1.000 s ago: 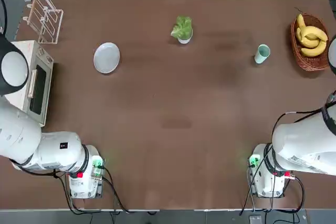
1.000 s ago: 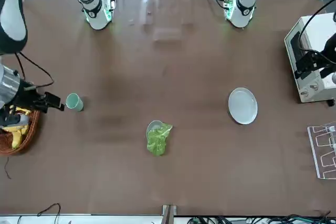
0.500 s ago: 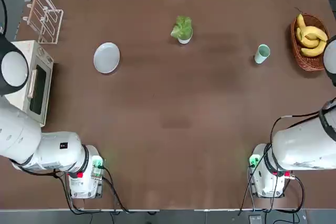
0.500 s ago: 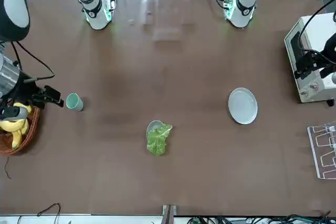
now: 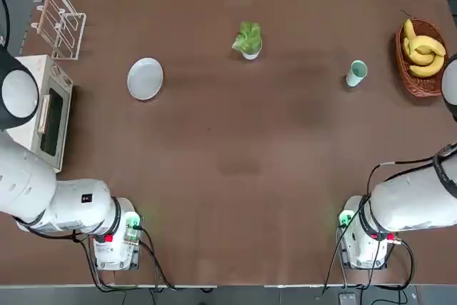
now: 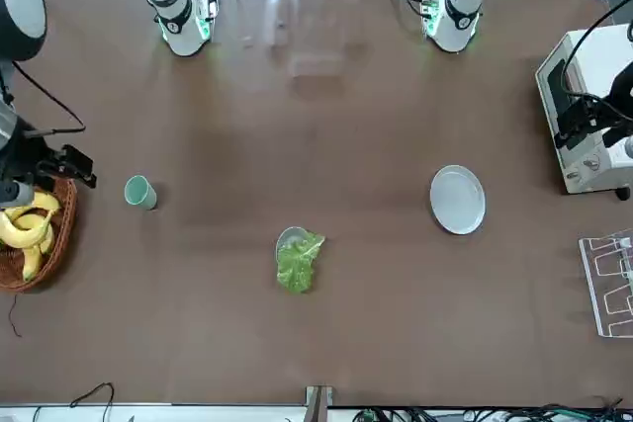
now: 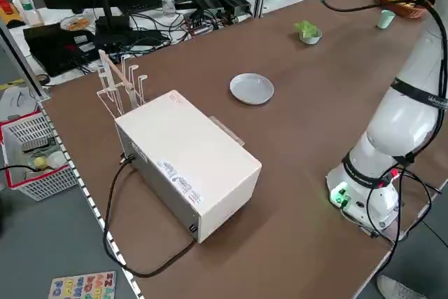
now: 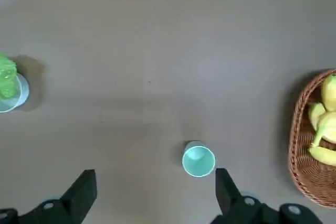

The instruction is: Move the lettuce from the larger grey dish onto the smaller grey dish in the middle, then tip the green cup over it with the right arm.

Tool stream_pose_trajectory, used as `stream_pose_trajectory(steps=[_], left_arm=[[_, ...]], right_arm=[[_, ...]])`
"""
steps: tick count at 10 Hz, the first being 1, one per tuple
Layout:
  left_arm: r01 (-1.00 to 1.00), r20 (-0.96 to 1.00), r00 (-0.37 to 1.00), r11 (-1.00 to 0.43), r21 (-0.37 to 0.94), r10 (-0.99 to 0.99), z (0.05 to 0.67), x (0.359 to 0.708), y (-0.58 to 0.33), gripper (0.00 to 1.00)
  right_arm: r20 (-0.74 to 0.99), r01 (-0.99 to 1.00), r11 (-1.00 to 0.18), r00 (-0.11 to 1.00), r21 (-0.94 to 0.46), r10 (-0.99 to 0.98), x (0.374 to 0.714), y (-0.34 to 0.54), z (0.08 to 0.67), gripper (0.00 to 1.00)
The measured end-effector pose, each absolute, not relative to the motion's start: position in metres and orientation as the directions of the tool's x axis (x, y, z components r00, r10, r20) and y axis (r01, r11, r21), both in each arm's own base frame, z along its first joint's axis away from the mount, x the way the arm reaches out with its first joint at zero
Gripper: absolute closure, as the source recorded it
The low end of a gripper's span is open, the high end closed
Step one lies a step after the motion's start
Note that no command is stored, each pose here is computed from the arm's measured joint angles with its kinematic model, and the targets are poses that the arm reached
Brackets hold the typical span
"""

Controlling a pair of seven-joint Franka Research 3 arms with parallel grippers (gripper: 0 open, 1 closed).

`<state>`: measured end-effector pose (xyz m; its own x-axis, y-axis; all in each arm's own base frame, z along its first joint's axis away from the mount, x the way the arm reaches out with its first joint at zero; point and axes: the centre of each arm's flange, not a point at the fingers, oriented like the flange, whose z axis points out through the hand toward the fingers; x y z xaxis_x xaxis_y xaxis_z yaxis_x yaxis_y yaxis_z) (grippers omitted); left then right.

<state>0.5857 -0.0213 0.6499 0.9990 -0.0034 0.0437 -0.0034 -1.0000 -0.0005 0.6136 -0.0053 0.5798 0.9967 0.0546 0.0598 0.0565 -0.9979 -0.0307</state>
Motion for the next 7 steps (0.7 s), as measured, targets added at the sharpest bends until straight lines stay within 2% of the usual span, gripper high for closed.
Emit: stream_pose_trajectory(steps=[7], left_arm=[[-0.003,0.044,0.999,-1.0,-0.001,-0.003,0.6499,0.5857,-0.0213,0.0]], right_arm=[[0.047,0.067,-0.997,0.997,-0.027,0.066,0.6031,0.0,0.5795,0.0]])
